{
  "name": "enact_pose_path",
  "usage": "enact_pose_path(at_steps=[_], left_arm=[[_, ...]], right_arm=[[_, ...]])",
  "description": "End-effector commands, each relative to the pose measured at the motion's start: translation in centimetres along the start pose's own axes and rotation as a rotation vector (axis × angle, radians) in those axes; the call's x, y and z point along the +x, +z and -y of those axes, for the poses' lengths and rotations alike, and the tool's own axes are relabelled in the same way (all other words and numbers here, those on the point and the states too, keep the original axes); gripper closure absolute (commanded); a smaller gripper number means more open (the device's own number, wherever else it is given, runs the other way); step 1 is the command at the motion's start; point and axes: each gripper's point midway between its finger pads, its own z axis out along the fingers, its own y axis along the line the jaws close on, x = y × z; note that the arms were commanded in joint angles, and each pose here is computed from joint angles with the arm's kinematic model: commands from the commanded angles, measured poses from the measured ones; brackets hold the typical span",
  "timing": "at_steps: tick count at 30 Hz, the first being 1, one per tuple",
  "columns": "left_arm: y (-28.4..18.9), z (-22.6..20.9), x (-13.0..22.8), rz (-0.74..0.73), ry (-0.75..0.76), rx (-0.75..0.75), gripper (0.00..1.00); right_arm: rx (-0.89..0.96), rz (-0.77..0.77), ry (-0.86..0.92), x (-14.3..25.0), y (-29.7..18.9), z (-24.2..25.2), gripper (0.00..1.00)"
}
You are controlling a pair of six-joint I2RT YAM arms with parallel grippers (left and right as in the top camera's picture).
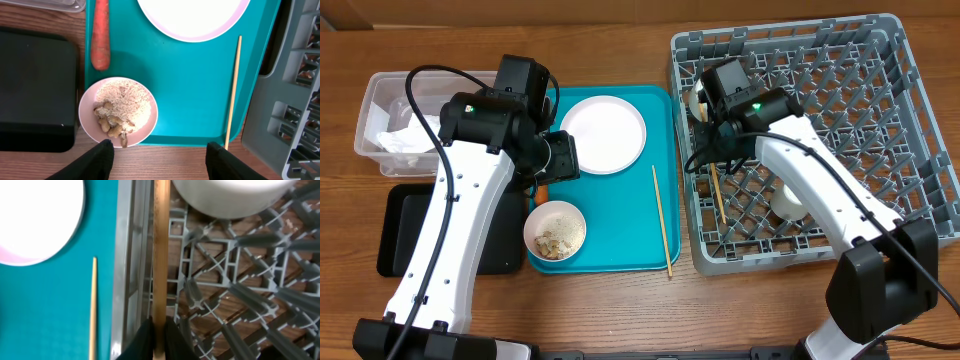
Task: Sort waste into correct bins and load items into the dishwasher
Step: 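Carry the chopstick right and drop it into the dish rack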
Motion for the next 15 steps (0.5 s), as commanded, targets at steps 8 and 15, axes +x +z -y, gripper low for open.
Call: enact_pose_path(at_steps=[8,15], left_arm=[[-0.2,-0.3,-0.1,0.013,-0.02,-0.007,0.37],[-0.2,-0.3,-0.1,0.013,-0.02,-0.006,0.37]], right_arm=[[-0.048,0.009,-0.027,-0.1,0.4,-0.9,0.68],[-0.077,0.024,-0.031,-0.7,-0.3,-1.6,0.56]])
